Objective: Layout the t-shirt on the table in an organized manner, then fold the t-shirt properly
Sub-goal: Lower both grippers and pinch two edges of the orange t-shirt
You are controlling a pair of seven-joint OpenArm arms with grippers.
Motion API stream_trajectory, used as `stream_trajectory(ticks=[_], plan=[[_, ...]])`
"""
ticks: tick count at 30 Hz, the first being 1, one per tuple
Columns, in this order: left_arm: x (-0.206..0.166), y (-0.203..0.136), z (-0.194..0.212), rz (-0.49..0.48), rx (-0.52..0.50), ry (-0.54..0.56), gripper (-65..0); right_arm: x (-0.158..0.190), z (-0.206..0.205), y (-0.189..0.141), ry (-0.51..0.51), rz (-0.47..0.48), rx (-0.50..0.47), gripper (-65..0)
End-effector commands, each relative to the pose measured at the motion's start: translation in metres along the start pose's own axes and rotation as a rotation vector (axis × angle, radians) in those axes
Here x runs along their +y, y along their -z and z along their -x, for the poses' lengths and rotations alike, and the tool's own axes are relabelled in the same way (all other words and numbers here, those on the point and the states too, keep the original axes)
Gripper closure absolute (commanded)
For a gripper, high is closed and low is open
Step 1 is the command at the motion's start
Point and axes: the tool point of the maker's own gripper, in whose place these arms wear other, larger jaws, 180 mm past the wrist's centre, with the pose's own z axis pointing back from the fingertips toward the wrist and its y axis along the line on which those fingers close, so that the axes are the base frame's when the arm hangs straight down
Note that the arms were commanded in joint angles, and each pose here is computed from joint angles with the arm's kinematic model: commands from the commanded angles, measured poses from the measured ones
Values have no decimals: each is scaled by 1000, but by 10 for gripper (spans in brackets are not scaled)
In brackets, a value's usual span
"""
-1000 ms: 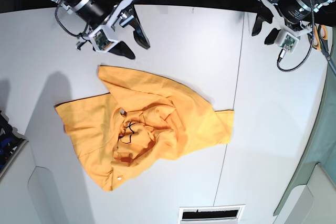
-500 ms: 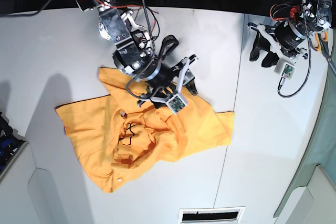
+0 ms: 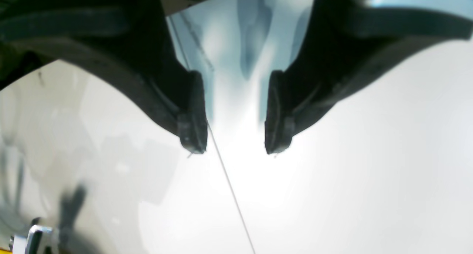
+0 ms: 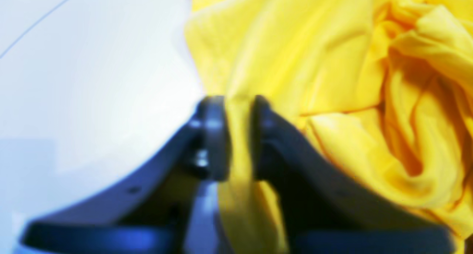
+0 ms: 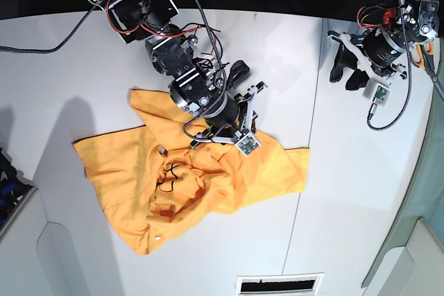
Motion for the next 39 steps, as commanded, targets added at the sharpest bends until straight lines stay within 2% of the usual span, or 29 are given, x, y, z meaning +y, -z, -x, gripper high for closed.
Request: stream_trajectory(ticks=[1, 7, 12, 16, 20, 28, 31, 36, 39], plan=[[3, -2, -13, -1, -42, 9, -291, -5, -23, 1, -4, 12, -57, 0], [3, -2, -13, -1, -43, 11, -291, -4, -50, -16, 10, 33, -120, 0], [7, 1, -25, -7, -68, 19, -291, -5, -66, -54, 80, 104, -102, 0], [14, 10, -39, -14, -93, 16, -291, 3, -70, -85, 141, 116, -100, 0], [10, 25, -39, 23, -71, 33, -291, 14, -70, -111, 174, 122, -135, 0], [-23, 61, -34, 130, -15, 86, -291, 35, -61, -146, 256, 104, -157, 0], [-29, 69, -41, 146, -29, 98, -291, 44, -68, -161, 303, 58, -197, 0], [-24, 75, -50, 136, -38, 103, -291, 71, -103, -181, 277, -122, -332, 0], [-21, 75, -49, 130, -31, 111, -291, 70, -108, -182, 278, -130, -352, 0]])
